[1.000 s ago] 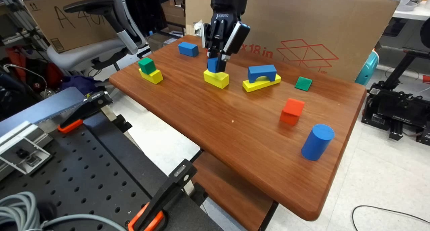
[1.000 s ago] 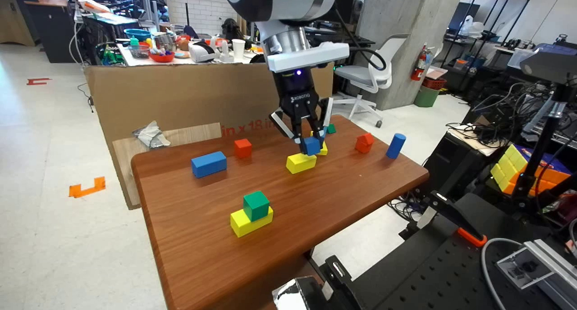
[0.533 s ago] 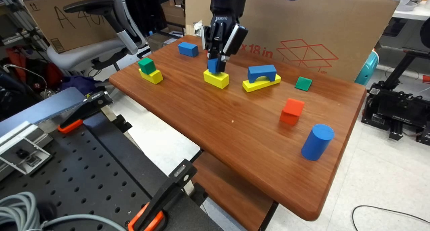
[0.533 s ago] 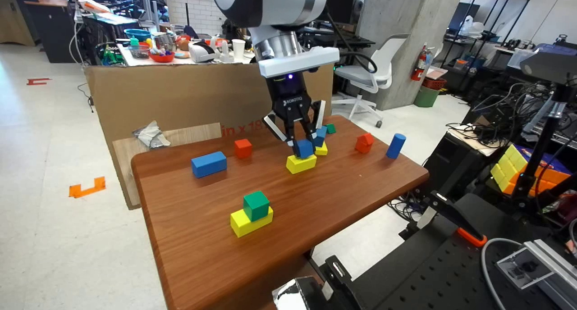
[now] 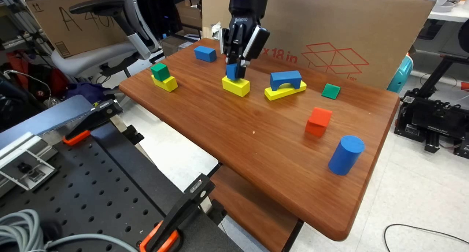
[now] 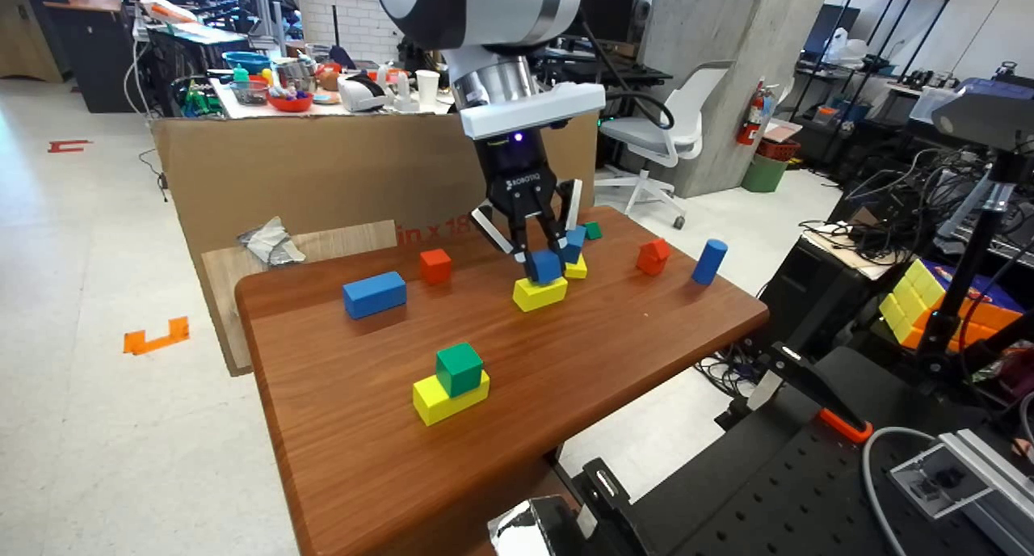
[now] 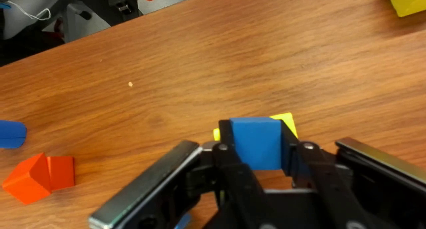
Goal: Remove the blue block from the top of the green block and place it on top of the yellow block in the middle
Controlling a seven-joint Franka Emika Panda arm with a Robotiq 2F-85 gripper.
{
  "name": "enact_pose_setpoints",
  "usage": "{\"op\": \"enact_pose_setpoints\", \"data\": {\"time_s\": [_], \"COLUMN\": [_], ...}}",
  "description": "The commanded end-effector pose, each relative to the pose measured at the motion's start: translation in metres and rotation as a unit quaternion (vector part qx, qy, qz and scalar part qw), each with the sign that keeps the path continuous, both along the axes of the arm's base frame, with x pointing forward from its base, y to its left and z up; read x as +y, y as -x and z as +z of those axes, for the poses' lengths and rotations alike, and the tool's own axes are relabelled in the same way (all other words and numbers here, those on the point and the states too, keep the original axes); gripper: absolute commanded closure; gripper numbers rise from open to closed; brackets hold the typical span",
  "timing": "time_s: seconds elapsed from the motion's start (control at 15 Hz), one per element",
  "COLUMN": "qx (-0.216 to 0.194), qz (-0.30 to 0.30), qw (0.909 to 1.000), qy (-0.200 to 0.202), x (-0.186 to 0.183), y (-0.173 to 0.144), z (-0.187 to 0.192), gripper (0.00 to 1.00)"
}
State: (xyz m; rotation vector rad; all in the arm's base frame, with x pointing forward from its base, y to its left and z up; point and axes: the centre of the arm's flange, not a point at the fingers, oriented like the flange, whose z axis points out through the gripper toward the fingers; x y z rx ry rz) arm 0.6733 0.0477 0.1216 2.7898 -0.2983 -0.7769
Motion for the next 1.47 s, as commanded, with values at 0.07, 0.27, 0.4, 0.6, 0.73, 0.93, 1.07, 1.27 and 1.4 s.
{"op": "enact_pose_setpoints", "data": {"time_s": [0.07, 0.27, 0.4, 0.6, 0.73, 0.93, 1.07, 1.27, 1.4], "qx": [0.023, 0.028, 0.028, 0.023, 0.022, 0.023, 0.023, 0.028, 0.031], "qz": [0.002, 0.002, 0.002, 0.002, 0.002, 0.002, 0.001, -0.004, -0.003], "qw": [0.9995, 0.9992, 0.9992, 0.9994, 0.9994, 0.9993, 0.9993, 0.9991, 0.999], "qy": [0.024, 0.028, 0.028, 0.027, 0.028, 0.03, 0.031, 0.03, 0.031], "x": [0.0069, 0.0089, 0.0093, 0.0093, 0.0089, 0.0089, 0.009, 0.009, 0.0097], "y": [-0.0098, -0.01, -0.0112, -0.0131, -0.0138, -0.0141, -0.0142, -0.014, -0.0121], "z": [-0.0067, -0.0067, -0.006, -0.0038, -0.0038, -0.0052, -0.0062, -0.0072, -0.0057], "gripper": [0.92, 0.92, 0.92, 0.92, 0.92, 0.92, 0.92, 0.41, 0.39]}}
